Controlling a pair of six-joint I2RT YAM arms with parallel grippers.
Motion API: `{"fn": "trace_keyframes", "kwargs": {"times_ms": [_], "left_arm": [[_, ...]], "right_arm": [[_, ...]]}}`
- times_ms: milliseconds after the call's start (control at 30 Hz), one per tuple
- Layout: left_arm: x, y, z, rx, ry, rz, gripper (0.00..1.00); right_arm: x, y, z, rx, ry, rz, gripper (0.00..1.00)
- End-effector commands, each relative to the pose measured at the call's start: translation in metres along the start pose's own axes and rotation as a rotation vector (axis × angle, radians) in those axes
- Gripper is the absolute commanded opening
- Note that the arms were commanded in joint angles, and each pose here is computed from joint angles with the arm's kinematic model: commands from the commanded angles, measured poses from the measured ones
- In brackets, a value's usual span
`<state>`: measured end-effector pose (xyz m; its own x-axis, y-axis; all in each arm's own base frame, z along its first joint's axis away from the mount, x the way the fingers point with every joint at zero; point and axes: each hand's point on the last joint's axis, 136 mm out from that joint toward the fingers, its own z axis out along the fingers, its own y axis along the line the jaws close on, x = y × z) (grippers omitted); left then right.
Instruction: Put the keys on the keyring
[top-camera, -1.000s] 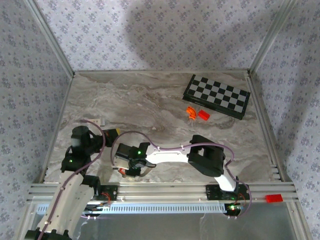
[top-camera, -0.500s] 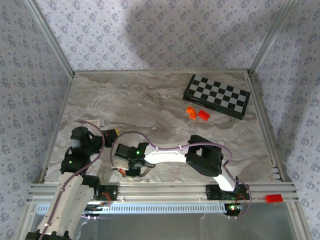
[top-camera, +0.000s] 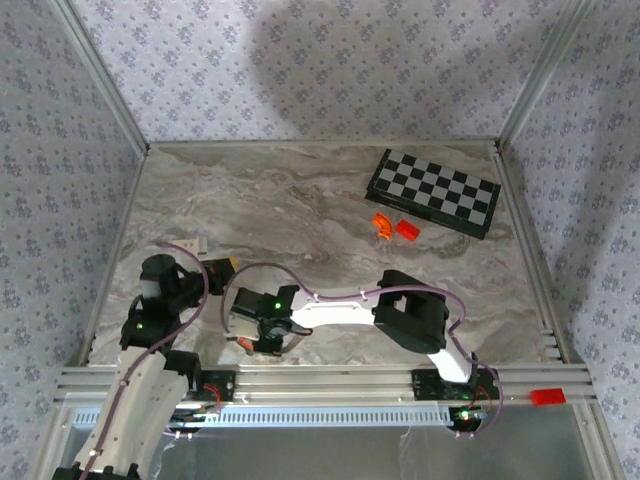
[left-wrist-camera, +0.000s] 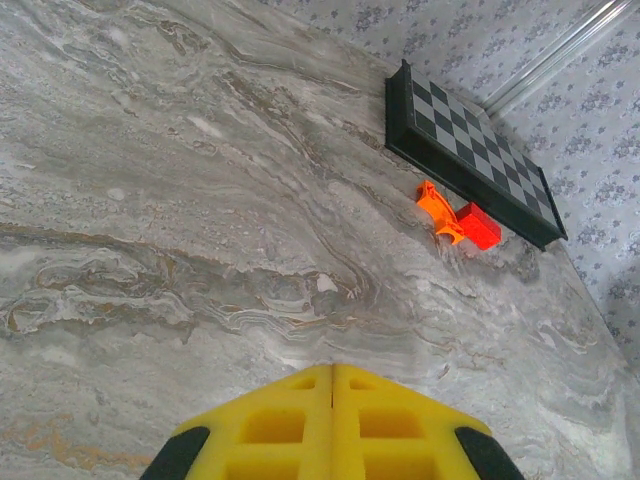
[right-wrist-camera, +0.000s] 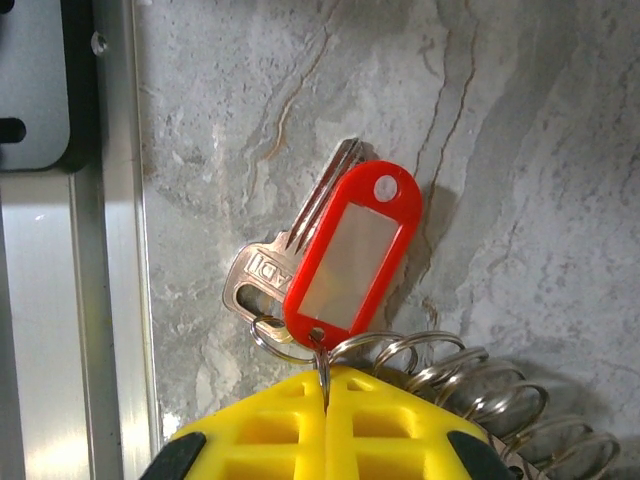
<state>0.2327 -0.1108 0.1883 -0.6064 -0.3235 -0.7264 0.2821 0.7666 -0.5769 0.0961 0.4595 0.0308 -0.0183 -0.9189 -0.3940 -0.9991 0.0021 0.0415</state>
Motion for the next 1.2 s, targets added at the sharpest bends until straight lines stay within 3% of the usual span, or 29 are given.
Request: {"fn": "trace_keyframes", "kwargs": {"times_ms": [0, 267, 567, 933, 1167], "left_arm": [[-0.011, -0.012, -0.005, 0.040, -0.032, 0.042, 0.00], [-0.017, -0.026, -0.014, 0.092, -0.080, 0.087, 0.00], [-0.021, -0.039, -0.018, 0.161, -0.098, 0.106, 0.00], [-0.022, -0.114, -0.043, 0.481, -0.161, 0.248, 0.07], [-0.009, -0.165, -0.066, 0.705, -0.184, 0.380, 0.10]], "right_arm": [[0.006, -0.006, -0.012, 0.023, -0.016, 0.037, 0.00], [0.007, -0.017, -0.036, 0.017, -0.123, 0.124, 0.00], [0.011, -0.027, -0.081, 0.006, -0.332, 0.211, 0.00], [0.003, -0.029, -0.188, -0.004, -0.834, 0.186, 0.00], [0.008, -0.022, -0.256, -0.027, -1.065, 0.154, 0.00]]}}
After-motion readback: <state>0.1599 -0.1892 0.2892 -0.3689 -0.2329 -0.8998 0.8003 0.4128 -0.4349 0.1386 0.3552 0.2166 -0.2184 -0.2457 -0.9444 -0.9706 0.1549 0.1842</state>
